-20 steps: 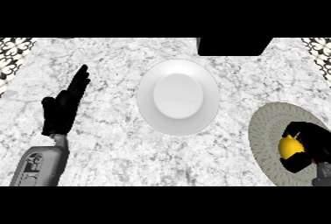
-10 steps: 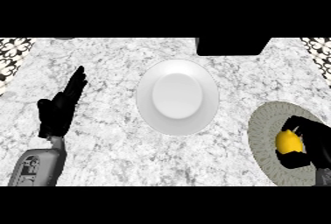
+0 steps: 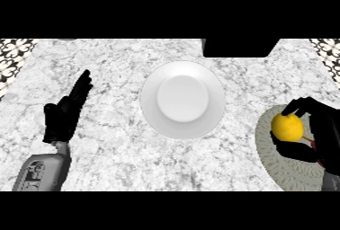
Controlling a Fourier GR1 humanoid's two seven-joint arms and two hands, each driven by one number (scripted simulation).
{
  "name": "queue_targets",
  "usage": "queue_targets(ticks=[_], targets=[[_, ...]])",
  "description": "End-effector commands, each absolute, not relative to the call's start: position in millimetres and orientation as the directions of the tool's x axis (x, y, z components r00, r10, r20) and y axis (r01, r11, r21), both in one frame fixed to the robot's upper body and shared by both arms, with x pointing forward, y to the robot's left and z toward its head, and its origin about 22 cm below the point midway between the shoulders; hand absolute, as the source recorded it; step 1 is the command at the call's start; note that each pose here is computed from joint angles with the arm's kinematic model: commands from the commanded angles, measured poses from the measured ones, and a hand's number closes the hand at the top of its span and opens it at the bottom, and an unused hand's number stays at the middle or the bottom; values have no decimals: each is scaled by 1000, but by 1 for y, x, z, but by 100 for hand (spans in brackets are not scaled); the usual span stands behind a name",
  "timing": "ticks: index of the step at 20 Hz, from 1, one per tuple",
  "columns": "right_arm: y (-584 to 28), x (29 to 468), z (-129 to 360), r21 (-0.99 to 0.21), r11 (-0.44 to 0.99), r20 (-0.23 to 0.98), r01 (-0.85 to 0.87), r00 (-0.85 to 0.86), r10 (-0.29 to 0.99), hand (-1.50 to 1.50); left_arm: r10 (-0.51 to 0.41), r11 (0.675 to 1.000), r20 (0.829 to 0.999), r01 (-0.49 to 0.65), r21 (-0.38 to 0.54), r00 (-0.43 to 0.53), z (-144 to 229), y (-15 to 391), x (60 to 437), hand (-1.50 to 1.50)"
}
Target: Pick the lemon from the placemat and place it in the plate
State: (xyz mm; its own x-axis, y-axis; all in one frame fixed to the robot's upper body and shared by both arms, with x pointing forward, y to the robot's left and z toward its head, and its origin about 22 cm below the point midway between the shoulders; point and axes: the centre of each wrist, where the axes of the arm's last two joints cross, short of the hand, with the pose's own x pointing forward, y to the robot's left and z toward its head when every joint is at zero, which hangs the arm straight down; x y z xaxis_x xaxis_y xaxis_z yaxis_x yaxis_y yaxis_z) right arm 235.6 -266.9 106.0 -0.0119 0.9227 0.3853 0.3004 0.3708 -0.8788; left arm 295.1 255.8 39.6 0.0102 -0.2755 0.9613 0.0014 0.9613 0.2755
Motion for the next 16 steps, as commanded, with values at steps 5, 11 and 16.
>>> queue_targets(ticks=[5, 11, 16], targets=[[-208, 268, 135, -838, 504, 483, 208, -145, 864, 150, -251, 968, 968, 9, 251, 12, 39, 264, 306, 0], [-127, 312, 126, -825, 546, 527, 149, -147, 837, 150, -268, 963, 963, 7, 268, -8, 38, 258, 311, 0], [-98, 336, 91, -828, 554, 538, 84, -155, 828, 150, -277, 961, 961, 3, 277, -11, 33, 258, 316, 0]])
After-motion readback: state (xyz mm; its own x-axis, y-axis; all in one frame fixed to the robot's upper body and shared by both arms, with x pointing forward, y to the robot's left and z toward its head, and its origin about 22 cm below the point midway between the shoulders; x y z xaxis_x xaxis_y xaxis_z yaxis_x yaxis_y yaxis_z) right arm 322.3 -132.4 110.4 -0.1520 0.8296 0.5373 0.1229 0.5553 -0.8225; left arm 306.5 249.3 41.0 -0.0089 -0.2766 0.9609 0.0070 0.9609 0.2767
